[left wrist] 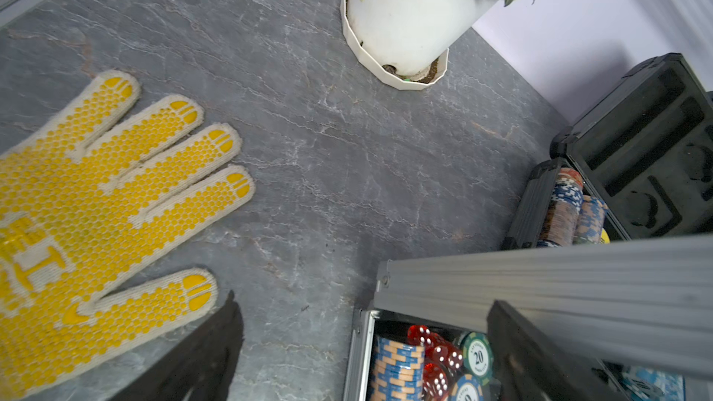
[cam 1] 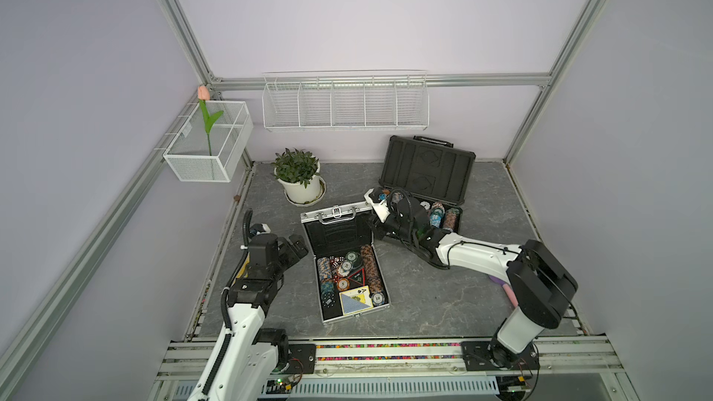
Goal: Close the poker set cases
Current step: Move the poker set case to the center of the board, then close the lid of the poker set case.
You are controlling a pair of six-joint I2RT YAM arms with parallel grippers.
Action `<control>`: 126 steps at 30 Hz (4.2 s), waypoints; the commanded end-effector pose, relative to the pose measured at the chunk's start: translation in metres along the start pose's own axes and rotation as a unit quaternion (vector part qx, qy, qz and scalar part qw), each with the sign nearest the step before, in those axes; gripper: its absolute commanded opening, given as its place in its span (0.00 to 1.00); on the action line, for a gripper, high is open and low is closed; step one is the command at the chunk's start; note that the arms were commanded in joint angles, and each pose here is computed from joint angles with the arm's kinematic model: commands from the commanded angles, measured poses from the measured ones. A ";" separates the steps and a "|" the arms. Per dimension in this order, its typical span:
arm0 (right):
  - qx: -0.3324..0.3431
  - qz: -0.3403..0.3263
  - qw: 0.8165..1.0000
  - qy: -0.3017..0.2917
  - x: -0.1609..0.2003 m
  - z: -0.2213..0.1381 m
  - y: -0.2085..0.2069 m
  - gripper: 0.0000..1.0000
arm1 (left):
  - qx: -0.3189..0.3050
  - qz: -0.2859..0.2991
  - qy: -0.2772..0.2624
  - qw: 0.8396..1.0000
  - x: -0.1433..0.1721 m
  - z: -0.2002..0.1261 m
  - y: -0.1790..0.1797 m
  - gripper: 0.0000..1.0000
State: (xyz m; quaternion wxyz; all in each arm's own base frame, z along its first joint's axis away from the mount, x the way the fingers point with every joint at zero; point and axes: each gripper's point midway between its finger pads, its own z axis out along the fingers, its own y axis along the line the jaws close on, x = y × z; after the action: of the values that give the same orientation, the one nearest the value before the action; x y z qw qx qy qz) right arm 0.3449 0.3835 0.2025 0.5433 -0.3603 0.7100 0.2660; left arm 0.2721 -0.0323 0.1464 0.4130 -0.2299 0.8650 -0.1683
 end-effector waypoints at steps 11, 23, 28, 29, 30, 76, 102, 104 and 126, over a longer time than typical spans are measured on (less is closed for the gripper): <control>0.031 -0.009 0.995 -0.099 -0.053 0.024 0.003 0.16 | 0.021 0.021 -0.004 1.000 0.002 0.003 -0.011 1.00; 0.074 -0.016 0.985 -0.154 -0.082 0.069 -0.025 0.09 | 0.000 0.038 0.005 0.999 0.006 0.003 -0.002 1.00; 0.095 0.003 0.982 -0.165 -0.084 0.078 -0.062 0.09 | -0.007 0.046 0.010 0.999 0.010 0.004 0.002 1.00; 0.096 0.009 0.982 -0.165 -0.083 0.078 -0.071 0.10 | -0.010 0.048 0.010 0.999 0.010 0.004 0.003 1.00; 0.097 0.014 0.981 -0.165 -0.082 0.079 -0.079 0.10 | -0.012 0.051 0.009 0.999 0.010 0.004 0.003 1.00; -0.023 -0.007 0.994 -0.111 -0.046 0.083 -0.056 0.16 | -0.067 0.122 0.142 0.980 0.097 0.064 -0.022 0.97; -0.019 -0.011 0.996 -0.087 -0.038 0.088 -0.052 0.17 | -0.012 0.158 0.103 0.982 0.111 0.053 -0.049 0.96; -0.017 -0.010 0.996 -0.086 -0.039 0.089 -0.054 0.17 | -0.010 0.168 0.108 0.980 0.113 0.048 -0.054 0.96; -0.012 -0.008 0.997 -0.077 -0.038 0.094 -0.060 0.18 | -0.047 0.142 0.184 0.971 0.160 0.055 -0.045 0.99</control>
State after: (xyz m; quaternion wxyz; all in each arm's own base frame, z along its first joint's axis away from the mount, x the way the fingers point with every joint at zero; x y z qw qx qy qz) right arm 0.4603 0.4245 0.2070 0.6039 -0.3446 0.6656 0.2712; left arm 0.2425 -0.1630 0.0584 0.2891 -0.0705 0.9471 -0.1202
